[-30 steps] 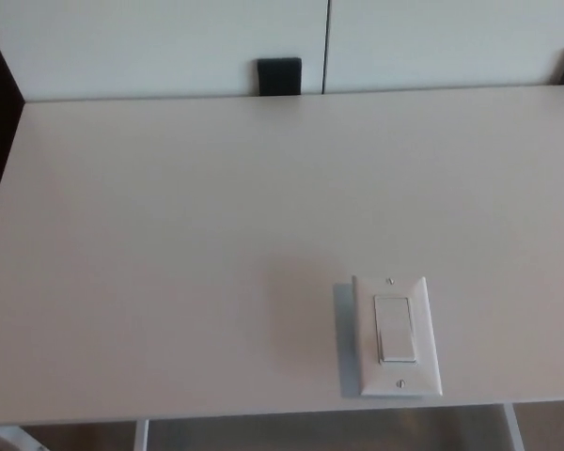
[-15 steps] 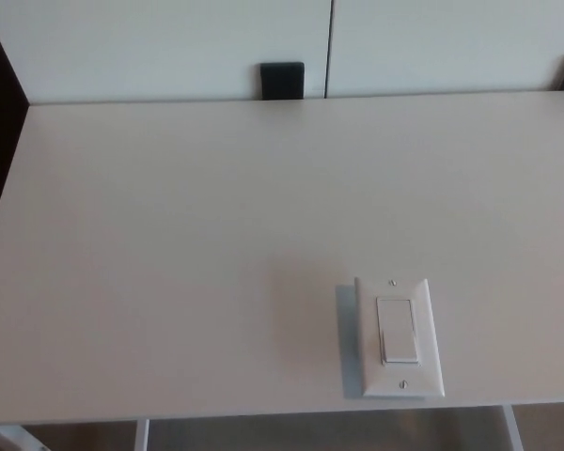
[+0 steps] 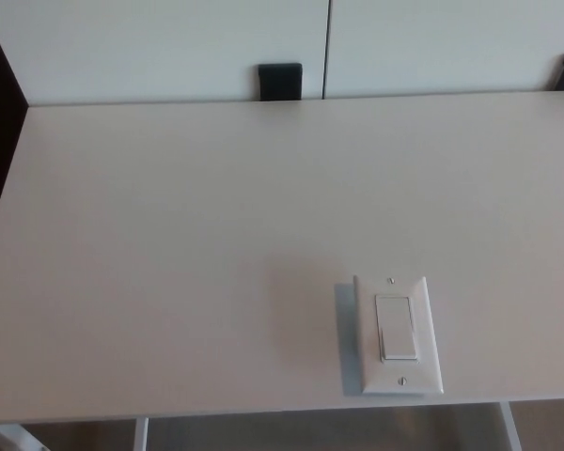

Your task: The robot walk towards a table in front and then clicks the light switch button using the right hand's index finger

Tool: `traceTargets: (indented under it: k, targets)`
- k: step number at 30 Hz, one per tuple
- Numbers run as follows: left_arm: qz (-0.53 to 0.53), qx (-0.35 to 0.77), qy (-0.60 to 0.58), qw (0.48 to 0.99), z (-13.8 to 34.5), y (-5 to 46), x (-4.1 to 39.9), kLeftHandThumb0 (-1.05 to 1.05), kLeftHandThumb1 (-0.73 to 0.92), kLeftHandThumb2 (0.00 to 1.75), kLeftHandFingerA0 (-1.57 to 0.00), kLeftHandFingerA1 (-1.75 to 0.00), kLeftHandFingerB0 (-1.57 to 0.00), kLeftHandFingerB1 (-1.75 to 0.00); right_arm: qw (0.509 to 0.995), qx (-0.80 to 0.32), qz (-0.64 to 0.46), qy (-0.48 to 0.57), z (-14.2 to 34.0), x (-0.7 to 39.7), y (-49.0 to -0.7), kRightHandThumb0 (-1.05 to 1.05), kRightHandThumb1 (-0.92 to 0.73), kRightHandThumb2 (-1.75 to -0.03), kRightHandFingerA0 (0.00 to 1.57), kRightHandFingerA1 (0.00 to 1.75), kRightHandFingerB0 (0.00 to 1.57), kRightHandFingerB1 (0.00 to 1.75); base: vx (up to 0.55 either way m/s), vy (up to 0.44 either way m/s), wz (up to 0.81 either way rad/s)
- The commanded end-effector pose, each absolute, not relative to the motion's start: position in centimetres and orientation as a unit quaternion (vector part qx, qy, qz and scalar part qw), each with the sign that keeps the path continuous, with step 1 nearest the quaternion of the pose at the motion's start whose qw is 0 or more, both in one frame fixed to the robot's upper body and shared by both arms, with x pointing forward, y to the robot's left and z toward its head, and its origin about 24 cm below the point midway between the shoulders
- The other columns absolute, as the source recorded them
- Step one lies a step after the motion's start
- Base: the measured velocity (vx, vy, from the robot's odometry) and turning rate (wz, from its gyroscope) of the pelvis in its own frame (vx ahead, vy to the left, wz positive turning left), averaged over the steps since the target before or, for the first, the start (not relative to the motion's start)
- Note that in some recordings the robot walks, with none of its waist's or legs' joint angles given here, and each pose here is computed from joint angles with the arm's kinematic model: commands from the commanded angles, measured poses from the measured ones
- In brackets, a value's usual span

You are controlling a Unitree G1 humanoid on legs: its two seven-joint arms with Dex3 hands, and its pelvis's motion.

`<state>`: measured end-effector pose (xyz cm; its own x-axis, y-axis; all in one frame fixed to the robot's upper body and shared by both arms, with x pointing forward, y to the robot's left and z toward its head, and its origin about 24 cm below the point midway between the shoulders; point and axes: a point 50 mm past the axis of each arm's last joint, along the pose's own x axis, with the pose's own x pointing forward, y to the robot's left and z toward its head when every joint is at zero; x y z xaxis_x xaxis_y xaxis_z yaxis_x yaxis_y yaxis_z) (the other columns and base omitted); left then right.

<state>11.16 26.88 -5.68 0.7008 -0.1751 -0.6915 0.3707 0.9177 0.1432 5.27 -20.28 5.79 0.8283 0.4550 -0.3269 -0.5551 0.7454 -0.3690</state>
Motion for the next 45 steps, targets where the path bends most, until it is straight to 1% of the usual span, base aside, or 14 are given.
traceTargets:
  k: [1, 9, 10, 19, 20, 25, 26, 34, 36, 37, 39, 40, 41, 45]
  targets:
    - [-0.134, 0.141, 0.368, 0.909, -5.6, 27.6, 11.1, -0.28, 0.6, 0.58, -0.45, -0.41, -0.38, -0.35, 0.941, -0.191, 0.28, -0.001, 11.4, 5.4, -19.5, -0.7, -0.57, -0.58, 0.81, 0.46, 0.64, 0.42, 0.0, 0.0, 0.0]
    - [-0.14, 0.148, 0.365, 0.908, -5.5, 27.6, 10.9, -0.3, 0.6, 0.58, -0.44, -0.4, -0.38, -0.36, 0.926, -0.298, 0.181, -0.149, 14.2, 8.2, -18.9, -0.75, -0.64, -0.6, 0.63, 0.55, 0.55, 0.41, 0.0, 0.0, 0.0]
    - [-0.141, 0.148, 0.365, 0.908, -5.5, 27.6, 10.8, -0.29, 0.6, 0.58, -0.44, -0.4, -0.38, -0.36, 0.916, -0.325, 0.174, -0.155, 14.3, 8.6, -18.7, -0.81, -0.53, -0.77, 0.54, 0.61, 0.49, 0.5, 0.0, 0.0, 0.0]
    - [-0.156, 0.149, 0.364, 0.906, -5.3, 27.2, 10.8, -0.32, 0.6, 0.58, -0.46, -0.4, -0.37, -0.35, 0.86, -0.441, 0.129, -0.225, 13.5, 13.0, -17.5, -0.74, -0.69, -0.61, 0.39, 0.52, 0.43, 0.4, 0.0, 0.0, 0.0]
    - [-0.161, 0.147, 0.365, 0.905, -5.3, 27.1, 10.8, -0.32, 0.6, 0.58, -0.46, -0.41, -0.37, -0.35, 0.854, -0.454, 0.125, -0.223, 13.4, 13.4, -17.4, -0.79, -0.58, -0.97, 0.37, 0.61, 0.34, 0.5, 0.0, 0.0, 0.0]
    - [-0.175, 0.139, 0.365, 0.904, -5.4, 26.5, 10.3, -0.31, 0.59, 0.58, -0.46, -0.41, -0.39, -0.36, 0.845, -0.478, 0.122, -0.207, 12.7, 14.6, -17.3, -0.79, -0.58, -0.96, 0.36, 0.61, 0.34, 0.49, 0.0, 0.0, 0.0]
    - [-0.18, 0.143, 0.366, 0.902, -5.4, 26.3, 10.2, -0.31, 0.6, 0.58, -0.48, -0.41, -0.39, -0.35, 0.839, -0.491, 0.119, -0.203, 12.4, 15.1, -17.3, -0.74, -0.68, -0.61, 0.37, 0.55, 0.41, 0.39, 0.0, 0.0, 0.0]
    - [-0.185, 0.147, 0.371, 0.898, -5.4, 25.9, 9.6, -0.3, 0.6, 0.58, -0.46, -0.4, -0.37, -0.35, 0.808, -0.554, 0.114, -0.163, 10.5, 16.9, -17.1, -0.76, -0.67, -0.6, 0.35, 0.53, 0.4, 0.41, 0.0, 0.0, 0.0]
    - [-0.187, 0.146, 0.372, 0.898, -5.5, 25.9, 9.5, -0.31, 0.61, 0.59, -0.45, -0.4, -0.37, -0.35, 0.803, -0.564, 0.123, -0.148, 9.7, 17.5, -17.0, -0.76, -0.66, -0.6, 0.37, 0.52, 0.41, 0.4, 0.0, 0.0, 0.0]
    - [-0.188, 0.147, 0.372, 0.897, -5.5, 26.0, 9.5, -0.32, 0.61, 0.59, -0.45, -0.4, -0.37, -0.35, 0.801, -0.567, 0.128, -0.144, 9.3, 17.7, -16.9, -0.81, -0.53, -0.78, 0.35, 0.55, 0.37, 0.45, 0.0, 0.0, 0.0]
    - [-0.187, 0.145, 0.372, 0.897, -5.5, 26.0, 9.5, -0.32, 0.6, 0.59, -0.45, -0.4, -0.37, -0.35, 0.798, -0.571, 0.131, -0.14, 9.0, 17.8, -16.8, -0.77, -0.67, -0.61, 0.37, 0.5, 0.41, 0.39, 0.0, 0.0, 0.0]
    - [-0.186, 0.145, 0.373, 0.897, -5.6, 26.0, 9.5, -0.32, 0.61, 0.58, -0.45, -0.4, -0.38, -0.35, 0.796, -0.572, 0.137, -0.14, 8.4, 18.0, -16.6, -0.83, -0.57, -0.96, 0.38, 0.57, 0.37, 0.48, 0.0, 0.0, 0.0]
    - [-0.185, 0.146, 0.372, 0.898, -5.5, 26.0, 9.5, -0.31, 0.61, 0.58, -0.45, -0.4, -0.38, -0.35, 0.795, -0.573, 0.139, -0.14, 8.3, 18.1, -16.5, -0.81, -0.65, -0.63, 0.39, 0.5, 0.43, 0.39, 0.0, 0.0, 0.0]
    - [-0.183, 0.146, 0.37, 0.899, -5.5, 26.1, 9.6, -0.32, 0.61, 0.58, -0.46, -0.4, -0.38, -0.35, 0.785, -0.585, 0.148, -0.138, 7.6, 18.5, -15.8, -0.78, -0.67, -0.61, 0.41, 0.49, 0.47, 0.39, 0.0, 0.0, 0.0]
